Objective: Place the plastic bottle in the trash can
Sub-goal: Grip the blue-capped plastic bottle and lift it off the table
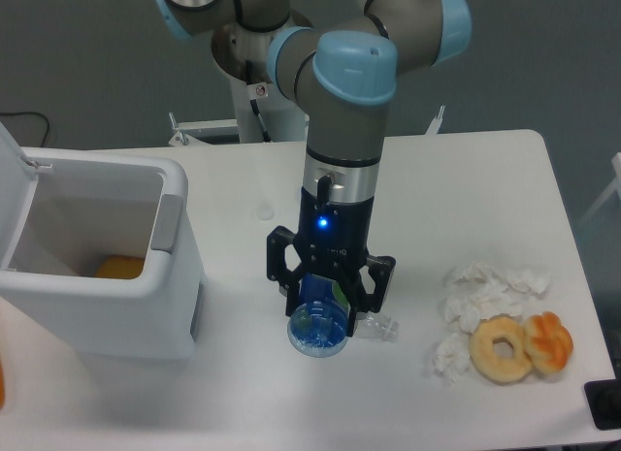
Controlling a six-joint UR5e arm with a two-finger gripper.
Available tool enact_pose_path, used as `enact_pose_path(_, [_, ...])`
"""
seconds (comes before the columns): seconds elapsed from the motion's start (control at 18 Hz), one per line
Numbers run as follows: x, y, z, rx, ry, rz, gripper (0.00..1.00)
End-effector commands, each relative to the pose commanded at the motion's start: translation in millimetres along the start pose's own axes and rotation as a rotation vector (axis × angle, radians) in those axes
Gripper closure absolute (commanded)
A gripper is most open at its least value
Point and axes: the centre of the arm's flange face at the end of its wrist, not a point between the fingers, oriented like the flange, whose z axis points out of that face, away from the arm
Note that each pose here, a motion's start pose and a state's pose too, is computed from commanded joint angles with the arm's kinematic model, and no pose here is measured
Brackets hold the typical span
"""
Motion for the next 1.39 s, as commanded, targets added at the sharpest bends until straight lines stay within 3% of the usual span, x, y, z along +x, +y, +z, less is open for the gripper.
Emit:
enact_pose_path(0.44, [-6.1, 0.3, -4.1, 0.006, -0.008, -0.025, 0.22])
enact_pose_path(0.83, [-42.0, 3.0, -44.5, 0.161, 0.048, -0.137, 0.22])
enact_pose_path(1.39, [-38.3, -11.5, -57.1, 0.213, 0.070, -0.145, 0.22])
